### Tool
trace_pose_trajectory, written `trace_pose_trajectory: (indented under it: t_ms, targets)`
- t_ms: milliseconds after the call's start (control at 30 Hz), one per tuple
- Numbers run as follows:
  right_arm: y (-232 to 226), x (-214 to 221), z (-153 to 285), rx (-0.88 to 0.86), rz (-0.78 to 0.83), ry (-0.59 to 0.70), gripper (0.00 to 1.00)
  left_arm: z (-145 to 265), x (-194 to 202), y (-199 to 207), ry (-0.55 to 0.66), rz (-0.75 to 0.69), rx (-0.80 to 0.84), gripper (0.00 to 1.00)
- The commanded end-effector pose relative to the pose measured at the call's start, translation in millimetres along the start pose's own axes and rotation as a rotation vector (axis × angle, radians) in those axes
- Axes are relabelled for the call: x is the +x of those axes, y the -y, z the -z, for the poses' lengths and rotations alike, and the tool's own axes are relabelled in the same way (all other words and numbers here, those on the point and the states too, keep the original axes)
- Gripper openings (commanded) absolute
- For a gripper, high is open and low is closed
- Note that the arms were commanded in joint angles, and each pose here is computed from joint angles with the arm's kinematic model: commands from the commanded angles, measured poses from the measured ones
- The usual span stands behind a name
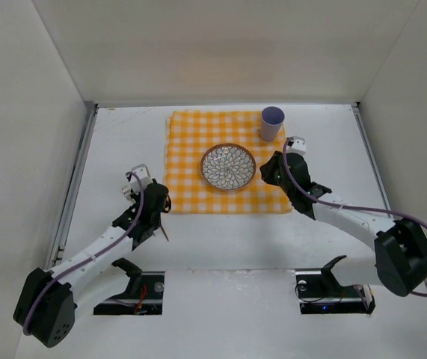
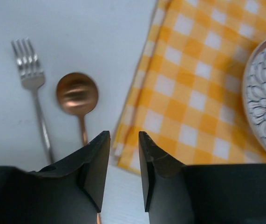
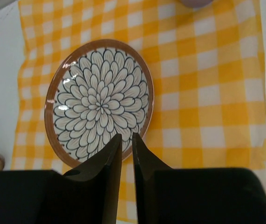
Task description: Set the dinner table for one person
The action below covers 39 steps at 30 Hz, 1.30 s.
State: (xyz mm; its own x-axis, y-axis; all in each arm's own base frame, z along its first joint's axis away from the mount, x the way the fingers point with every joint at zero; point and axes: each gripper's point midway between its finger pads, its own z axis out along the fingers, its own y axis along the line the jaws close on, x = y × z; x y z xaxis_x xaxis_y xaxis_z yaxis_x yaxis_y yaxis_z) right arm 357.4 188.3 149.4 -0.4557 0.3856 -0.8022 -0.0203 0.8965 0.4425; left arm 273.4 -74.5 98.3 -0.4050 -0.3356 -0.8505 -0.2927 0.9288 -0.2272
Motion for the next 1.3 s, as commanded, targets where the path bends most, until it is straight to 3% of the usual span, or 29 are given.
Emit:
trace_pose_trajectory:
  t_ms: [0, 167, 667, 833, 933, 1067, 1267]
  targets:
    - [-25, -24, 17, -0.114, -0.049, 0.116, 0.23, 9, 34, -31, -0.145, -0.021, -0.107, 0.30]
    - [-18, -5, 16, -0.131, -0.060, 0.113, 0.23, 3, 54, -28, -0.259, -0.056, -0.145, 0.33]
    - [-24, 7, 15, -0.160, -0.054, 0.071, 0.27, -12, 77, -41, -0.311, -0.067, -0.221, 0.25]
    - [-25, -1, 21, -0.168, -0.058, 0.100, 0.28, -13, 80, -45, -0.312, -0.060, -0.225, 0.11]
    - [-24, -1, 23, -0.170, -0.065, 0.096, 0.29, -10, 66, -45, -0.278, -0.058, -0.218, 0.06]
    - [-21, -5, 26, -0.161, -0.064, 0.115, 0.39, 0, 28, -35, -0.205, -0.042, -0.182, 0.05]
    - [-8, -16, 28, -0.122, -0.080, 0.157, 0.53, 21, -40, 23, -0.070, -0.025, -0.030, 0.04]
